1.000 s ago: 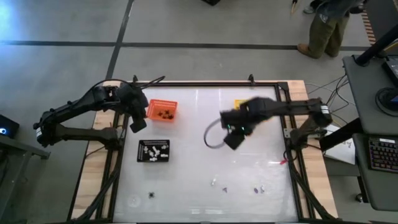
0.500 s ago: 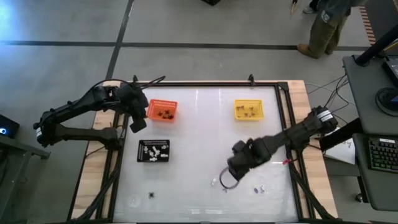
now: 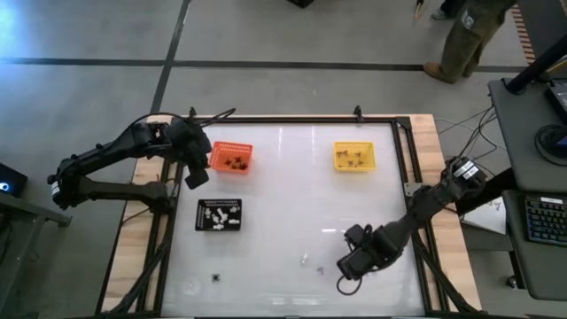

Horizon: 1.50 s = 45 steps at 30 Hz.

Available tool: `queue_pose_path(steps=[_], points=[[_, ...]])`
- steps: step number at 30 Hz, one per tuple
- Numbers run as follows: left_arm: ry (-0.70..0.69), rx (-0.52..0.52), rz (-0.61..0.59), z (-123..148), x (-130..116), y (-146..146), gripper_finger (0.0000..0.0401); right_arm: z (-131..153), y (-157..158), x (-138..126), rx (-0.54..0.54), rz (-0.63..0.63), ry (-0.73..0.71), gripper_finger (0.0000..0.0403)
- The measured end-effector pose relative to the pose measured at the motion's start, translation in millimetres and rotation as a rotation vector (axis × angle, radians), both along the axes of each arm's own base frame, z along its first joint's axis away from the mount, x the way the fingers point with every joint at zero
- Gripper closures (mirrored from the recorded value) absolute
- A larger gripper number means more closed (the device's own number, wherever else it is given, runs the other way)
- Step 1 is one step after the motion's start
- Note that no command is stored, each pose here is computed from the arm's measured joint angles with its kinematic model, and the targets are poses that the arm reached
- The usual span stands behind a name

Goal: Sort Halloween decoration
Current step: Put the violet witch hat into the yellow bin

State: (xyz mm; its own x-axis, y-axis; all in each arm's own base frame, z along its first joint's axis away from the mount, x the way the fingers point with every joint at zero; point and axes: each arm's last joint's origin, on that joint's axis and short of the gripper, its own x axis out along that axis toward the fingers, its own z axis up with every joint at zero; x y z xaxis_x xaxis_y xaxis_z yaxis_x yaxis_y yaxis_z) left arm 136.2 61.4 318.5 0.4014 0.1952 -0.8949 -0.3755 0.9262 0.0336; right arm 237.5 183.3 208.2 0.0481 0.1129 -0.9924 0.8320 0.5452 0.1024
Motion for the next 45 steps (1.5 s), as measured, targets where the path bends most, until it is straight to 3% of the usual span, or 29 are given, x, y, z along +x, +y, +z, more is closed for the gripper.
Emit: queue_pose_path(steps=[7,14,21,37,41,45], points=[[0.0,0.0,0.0,0,0,0,0.0298,-19,17,-13,0.093,-0.016,-0.01,0.0266],[0.0,0.0,0.0,0,0,0,0.0298,-32,16,-22,0.076,-0.1,0.027,0.0285],[0.0,0.0,0.0,0,0,0,0.0298,-41,17,-22,0.137,-0.126,0.025,0.0293],[0.0,0.0,0.0,0,0,0,0.0298,-58,13,-27,0.162,-0.158,0.021,0.0298],[-0.001,0.0,0.0,0,0,0,0.0298,-58,13,-27,0.162,-0.167,0.024,0.0326],[-0.001,0.0,0.0,0,0,0,0.0298,-58,13,-27,0.168,-0.182,0.032,0.0379]])
